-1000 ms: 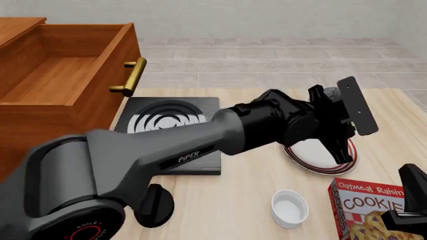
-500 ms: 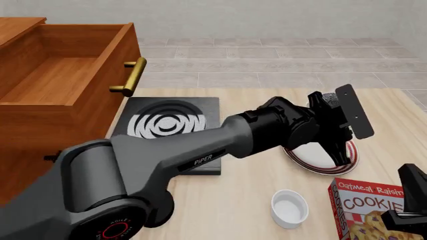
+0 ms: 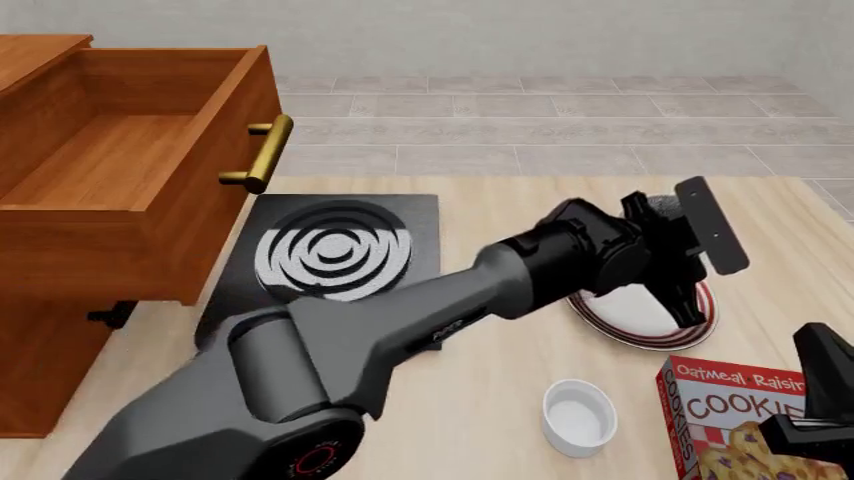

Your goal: Pick the akita bowl in the top layer of the wooden cabinet and place it on the plate.

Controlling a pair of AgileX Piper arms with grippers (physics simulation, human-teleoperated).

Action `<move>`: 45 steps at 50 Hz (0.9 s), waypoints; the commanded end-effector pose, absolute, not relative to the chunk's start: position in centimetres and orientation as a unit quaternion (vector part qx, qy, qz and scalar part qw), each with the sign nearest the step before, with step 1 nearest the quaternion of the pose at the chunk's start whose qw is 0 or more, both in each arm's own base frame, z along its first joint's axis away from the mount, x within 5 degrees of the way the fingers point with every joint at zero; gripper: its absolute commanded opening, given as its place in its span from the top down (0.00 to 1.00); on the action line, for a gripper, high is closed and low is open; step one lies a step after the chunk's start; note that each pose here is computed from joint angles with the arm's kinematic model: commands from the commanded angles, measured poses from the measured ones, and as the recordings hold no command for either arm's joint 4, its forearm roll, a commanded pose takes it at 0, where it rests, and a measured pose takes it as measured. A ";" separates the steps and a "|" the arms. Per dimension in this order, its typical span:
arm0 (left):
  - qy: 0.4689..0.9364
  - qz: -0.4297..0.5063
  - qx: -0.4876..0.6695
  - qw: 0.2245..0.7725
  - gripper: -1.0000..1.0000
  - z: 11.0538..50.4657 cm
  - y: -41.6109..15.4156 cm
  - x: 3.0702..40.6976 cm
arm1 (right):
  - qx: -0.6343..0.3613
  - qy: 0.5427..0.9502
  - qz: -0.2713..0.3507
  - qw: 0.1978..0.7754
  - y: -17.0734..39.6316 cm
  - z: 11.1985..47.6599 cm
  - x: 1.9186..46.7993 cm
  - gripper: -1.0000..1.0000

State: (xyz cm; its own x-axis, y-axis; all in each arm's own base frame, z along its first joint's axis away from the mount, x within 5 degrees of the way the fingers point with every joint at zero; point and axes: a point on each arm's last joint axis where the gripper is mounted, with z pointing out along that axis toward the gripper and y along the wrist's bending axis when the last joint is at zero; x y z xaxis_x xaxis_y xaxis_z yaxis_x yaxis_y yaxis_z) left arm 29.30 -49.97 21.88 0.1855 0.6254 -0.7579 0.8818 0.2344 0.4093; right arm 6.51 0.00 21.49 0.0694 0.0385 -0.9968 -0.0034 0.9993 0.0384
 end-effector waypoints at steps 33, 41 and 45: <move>0.669 -0.168 0.545 0.476 1.00 20.6 -50.4 30.8 | 0.013 0.682 0.016 0.731 0.0 21.5 6.5 1.00; 0.678 -0.173 0.530 0.478 1.00 20.6 -50.3 31.6 | 0.012 0.682 0.015 0.731 0.0 21.5 6.5 1.00; 0.683 -0.177 0.524 0.477 1.00 20.6 -50.4 31.6 | 0.012 0.682 0.014 0.731 0.0 21.5 6.4 1.00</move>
State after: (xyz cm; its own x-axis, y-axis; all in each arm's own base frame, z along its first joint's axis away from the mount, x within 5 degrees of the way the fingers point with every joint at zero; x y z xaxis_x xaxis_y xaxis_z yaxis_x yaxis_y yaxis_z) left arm 31.09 -50.39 20.16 0.0259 0.5695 -0.8216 0.8908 0.3599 0.2776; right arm 6.49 0.02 21.48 0.0682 0.0389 -0.9969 -0.0053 0.9992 0.0386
